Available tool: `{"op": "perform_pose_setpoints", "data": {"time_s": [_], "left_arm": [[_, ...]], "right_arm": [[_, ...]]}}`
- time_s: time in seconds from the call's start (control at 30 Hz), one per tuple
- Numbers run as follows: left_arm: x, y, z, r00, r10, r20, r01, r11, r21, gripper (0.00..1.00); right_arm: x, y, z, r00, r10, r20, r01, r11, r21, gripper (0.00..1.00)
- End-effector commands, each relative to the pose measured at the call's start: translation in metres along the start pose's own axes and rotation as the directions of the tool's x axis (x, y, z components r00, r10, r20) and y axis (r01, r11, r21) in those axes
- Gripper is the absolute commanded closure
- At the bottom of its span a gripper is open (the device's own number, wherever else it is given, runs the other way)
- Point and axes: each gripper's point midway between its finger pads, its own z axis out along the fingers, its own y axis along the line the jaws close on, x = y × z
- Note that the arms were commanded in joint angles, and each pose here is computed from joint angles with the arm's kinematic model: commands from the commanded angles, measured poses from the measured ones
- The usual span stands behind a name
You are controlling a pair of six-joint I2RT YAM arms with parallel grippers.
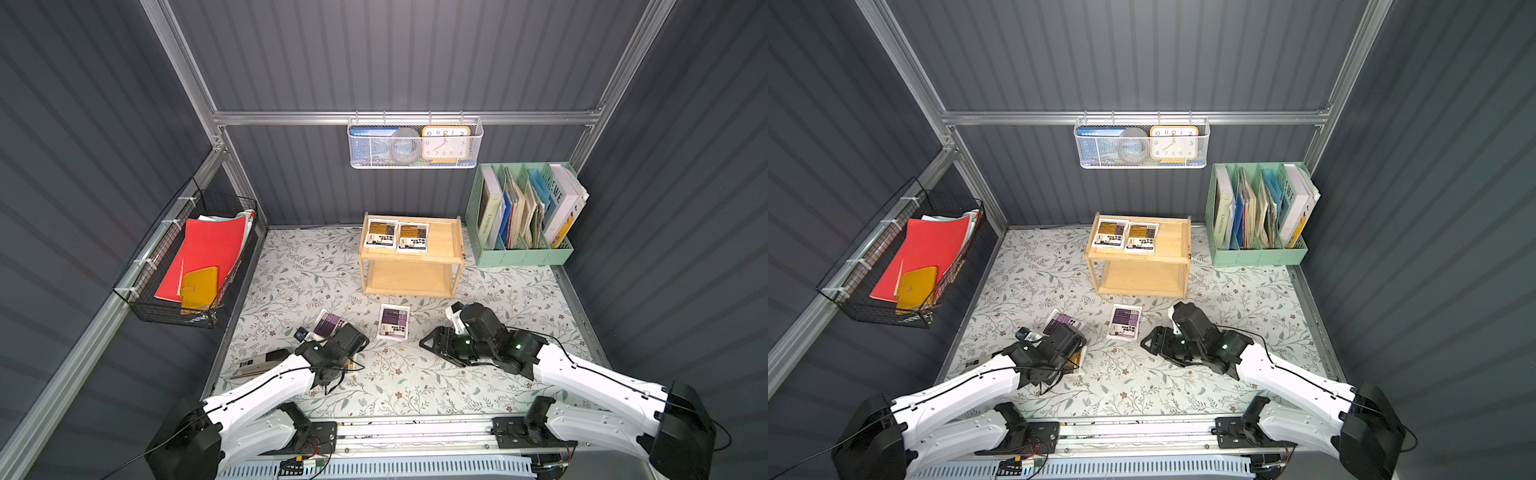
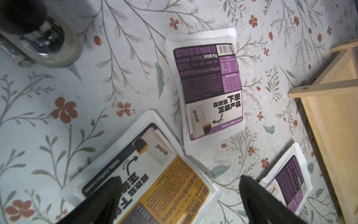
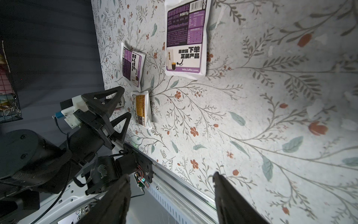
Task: Place the bagged coffee beans on the shelf by color
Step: Move the bagged coffee beans to the center of the board.
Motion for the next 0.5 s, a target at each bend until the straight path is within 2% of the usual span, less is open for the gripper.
{"op": "perform_pose_setpoints", "data": {"time_s": [0.0,0.27,0.47], "left_arm": [[0.003,-0.007,0.004,0.996,0.086,-0.009,-0.086,0.996,0.001,0.00],[0.017,-0.024,0.008,0.983,0.166,-0.074,-0.163,0.986,0.039,0.00],[0.027,-0.035,0.011,0.979,0.172,-0.108,-0.165,0.984,0.074,0.00]], "right_arm": [[0.001,0.000,-0.004,1.000,0.000,0.009,0.000,1.000,-0.011,0.29],[-0.008,0.003,-0.017,0.997,-0.004,0.078,0.005,1.000,-0.009,0.29],[-0.011,0.008,-0.025,0.995,-0.009,0.099,0.011,1.000,-0.013,0.29]]}}
